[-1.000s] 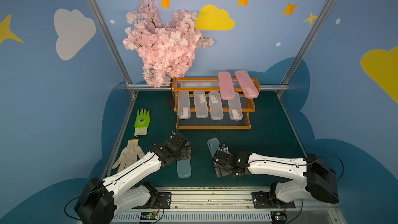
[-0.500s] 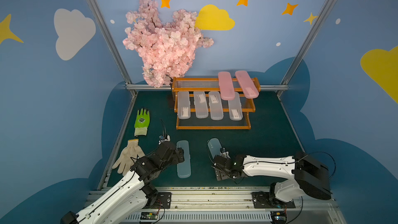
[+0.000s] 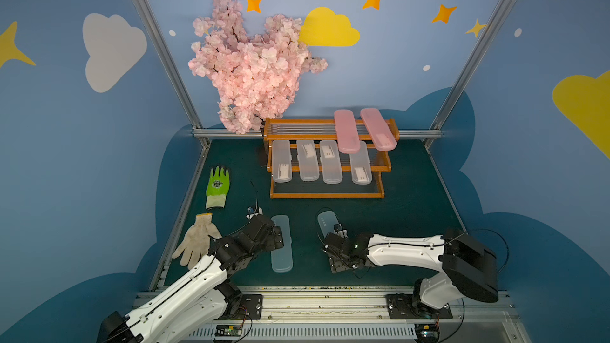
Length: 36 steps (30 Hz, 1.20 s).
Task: Place the pencil cases on the shelf according to color
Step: Pick up the pencil case from the center of the board, then place the pencil case on the shelf.
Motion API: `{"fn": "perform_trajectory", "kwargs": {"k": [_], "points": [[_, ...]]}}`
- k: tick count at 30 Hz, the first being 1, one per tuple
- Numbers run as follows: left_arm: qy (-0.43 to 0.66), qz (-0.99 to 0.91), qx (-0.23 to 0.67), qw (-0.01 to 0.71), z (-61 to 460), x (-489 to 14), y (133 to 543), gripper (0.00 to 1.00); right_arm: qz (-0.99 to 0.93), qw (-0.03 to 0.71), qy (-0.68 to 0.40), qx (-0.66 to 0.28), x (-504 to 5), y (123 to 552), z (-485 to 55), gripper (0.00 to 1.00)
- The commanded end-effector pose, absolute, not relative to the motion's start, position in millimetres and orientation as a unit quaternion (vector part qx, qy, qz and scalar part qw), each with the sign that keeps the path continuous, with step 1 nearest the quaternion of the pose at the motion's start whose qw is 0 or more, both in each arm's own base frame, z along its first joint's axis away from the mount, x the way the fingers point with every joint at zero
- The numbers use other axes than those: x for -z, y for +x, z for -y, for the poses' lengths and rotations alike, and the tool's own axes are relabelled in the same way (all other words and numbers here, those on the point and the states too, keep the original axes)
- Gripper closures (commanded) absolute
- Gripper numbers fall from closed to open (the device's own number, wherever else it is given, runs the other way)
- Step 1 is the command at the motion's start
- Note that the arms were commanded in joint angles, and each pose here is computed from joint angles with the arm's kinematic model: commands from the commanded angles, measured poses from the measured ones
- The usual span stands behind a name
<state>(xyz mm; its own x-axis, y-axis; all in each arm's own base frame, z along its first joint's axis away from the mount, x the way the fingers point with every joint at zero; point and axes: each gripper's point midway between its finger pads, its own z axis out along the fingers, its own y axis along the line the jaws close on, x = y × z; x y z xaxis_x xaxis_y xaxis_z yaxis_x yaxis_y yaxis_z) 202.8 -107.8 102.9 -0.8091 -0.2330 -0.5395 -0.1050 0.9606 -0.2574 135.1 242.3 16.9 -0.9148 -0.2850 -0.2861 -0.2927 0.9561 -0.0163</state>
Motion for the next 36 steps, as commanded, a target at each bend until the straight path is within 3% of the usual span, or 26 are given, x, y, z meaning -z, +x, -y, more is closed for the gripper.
{"fn": "perform_trajectory", "kwargs": {"k": [1, 7, 13, 28, 36], "points": [[-0.095, -0.938, 0.129, 0.308, 115.1, -121.0, 209.0, 0.00, -0.975, 0.173, -0.136, 0.043, -21.0, 138.3, -216.5, 0.26], [-0.090, -0.930, 0.162, 0.316, 131.5, -139.3, 217.5, 0.00, -0.963, 0.254, -0.080, 0.048, -60.3, 143.4, -179.1, 0.35], [-0.082, -0.936, 0.162, 0.301, 141.7, -128.8, 219.3, 0.00, -0.944, 0.324, -0.061, 0.004, -81.9, 159.0, -164.4, 0.32], [-0.068, -0.939, 0.157, 0.299, 144.4, -118.3, 218.8, 0.00, -0.964, 0.243, -0.059, -0.090, -91.7, 210.0, -200.6, 0.35], [-0.066, -0.935, 0.165, 0.306, 144.3, -116.9, 217.8, 0.00, -0.962, 0.254, -0.043, -0.089, -85.0, 243.5, -214.4, 0.38]]}}
